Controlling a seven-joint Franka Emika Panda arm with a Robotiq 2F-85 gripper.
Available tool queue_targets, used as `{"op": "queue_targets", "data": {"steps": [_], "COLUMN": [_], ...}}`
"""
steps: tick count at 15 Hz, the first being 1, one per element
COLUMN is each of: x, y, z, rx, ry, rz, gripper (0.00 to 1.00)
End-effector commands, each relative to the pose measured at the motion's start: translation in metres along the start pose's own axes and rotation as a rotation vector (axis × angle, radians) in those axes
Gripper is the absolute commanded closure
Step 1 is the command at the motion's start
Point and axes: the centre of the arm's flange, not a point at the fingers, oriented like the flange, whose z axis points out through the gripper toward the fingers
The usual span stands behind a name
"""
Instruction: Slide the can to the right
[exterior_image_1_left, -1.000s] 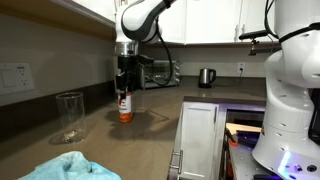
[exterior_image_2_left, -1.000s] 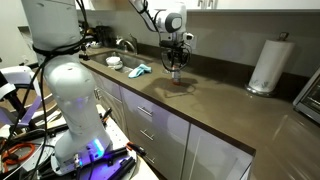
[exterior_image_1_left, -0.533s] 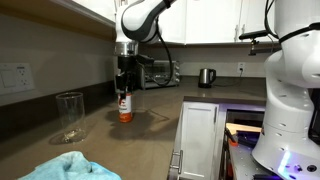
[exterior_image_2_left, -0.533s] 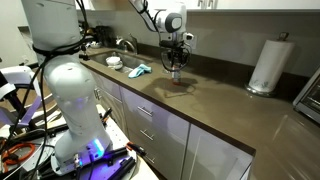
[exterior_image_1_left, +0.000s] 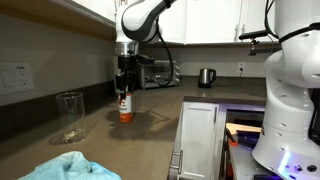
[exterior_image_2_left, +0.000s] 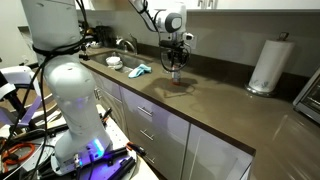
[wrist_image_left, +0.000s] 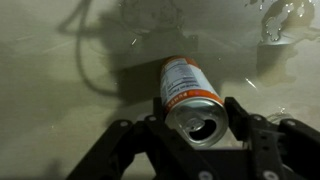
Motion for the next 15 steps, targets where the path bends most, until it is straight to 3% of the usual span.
{"op": "queue_targets", "data": {"steps": [1, 15], "x": [-0.017, -0.057], "y": [-0.002, 0.026], "z": [0.003, 0.004], "rx": [-0.008, -0.013], "ry": [-0.017, -0.024], "rz": [0.039, 0.163], "gripper": [0.62, 0.62]}}
